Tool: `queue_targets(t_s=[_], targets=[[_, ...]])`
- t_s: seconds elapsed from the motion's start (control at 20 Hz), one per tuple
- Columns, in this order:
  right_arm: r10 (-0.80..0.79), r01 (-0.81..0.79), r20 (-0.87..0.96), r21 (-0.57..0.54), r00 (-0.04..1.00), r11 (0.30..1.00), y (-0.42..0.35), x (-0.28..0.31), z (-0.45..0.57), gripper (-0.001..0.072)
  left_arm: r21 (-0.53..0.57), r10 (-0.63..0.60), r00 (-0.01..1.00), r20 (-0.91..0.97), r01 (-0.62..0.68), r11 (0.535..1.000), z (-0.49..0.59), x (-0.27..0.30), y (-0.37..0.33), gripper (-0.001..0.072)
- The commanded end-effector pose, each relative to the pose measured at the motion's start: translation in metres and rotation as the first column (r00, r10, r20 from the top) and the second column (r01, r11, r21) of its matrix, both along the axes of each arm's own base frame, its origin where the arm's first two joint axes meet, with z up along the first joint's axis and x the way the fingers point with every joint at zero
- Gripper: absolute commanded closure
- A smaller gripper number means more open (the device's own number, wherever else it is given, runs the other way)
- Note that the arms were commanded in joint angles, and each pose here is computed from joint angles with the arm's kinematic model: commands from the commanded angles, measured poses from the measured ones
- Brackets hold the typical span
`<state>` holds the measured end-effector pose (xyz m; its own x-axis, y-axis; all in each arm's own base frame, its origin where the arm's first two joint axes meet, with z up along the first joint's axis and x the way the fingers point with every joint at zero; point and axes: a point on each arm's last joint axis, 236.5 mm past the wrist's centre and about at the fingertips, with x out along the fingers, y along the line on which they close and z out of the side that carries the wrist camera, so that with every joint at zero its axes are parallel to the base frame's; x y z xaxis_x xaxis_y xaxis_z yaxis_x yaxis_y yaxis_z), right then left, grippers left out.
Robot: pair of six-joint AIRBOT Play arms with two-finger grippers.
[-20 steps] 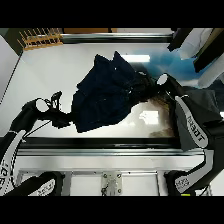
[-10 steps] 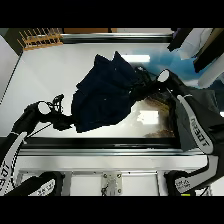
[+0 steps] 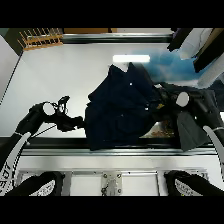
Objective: Fold the clothes and pants, and hang the long-sleeved shirts on hangers.
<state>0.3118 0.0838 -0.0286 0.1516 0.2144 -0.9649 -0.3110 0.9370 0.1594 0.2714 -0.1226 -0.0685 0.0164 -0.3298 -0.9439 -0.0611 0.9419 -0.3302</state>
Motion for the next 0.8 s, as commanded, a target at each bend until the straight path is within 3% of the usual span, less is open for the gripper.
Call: queue_targets(t_s=[0.0,0.1,0.2,0.4,0.5,0.75], targets=[[-0.137,0.137,-0.007,-0.028,0.991,0.99,-0.022,-0.017,-0.015,0.0603,0.001,-0.107,0.994,-0.006,0.107,0.994,-0.001,-0.017,-0.028,0.0099],[-0.145,0.145,0.023,0.0,0.989,0.989,-0.017,-0.011,-0.003,0.0068,0.006,-0.15,0.988,-0.033,0.151,0.989,-0.01,-0.033,-0.038,0.0099],[-0.167,0.165,0.062,0.029,0.984,0.986,-0.014,-0.007,0.013,0.0042,0.004,-0.148,0.986,-0.077,0.149,0.989,-0.02,-0.051,-0.042,0.0099],[-0.255,0.25,0.107,0.056,0.961,0.967,-0.03,-0.012,0.039,0.0042,-0.128,-0.087,0.984,-0.152,0.068,0.989,-0.033,-0.08,-0.069,0.0099],[-0.34,0.336,0.07,0.06,0.938,0.94,-0.048,-0.018,0.038,0.0042,-0.189,-0.073,0.984,-0.16,0.042,0.981,-0.034,-0.085,-0.081,0.0099],[-0.495,0.502,-0.083,0.175,0.865,0.847,-0.056,-0.036,0.012,0.0042,-0.192,-0.127,0.98,-0.152,0.097,0.977,-0.042,-0.102,-0.1,0.0099]])
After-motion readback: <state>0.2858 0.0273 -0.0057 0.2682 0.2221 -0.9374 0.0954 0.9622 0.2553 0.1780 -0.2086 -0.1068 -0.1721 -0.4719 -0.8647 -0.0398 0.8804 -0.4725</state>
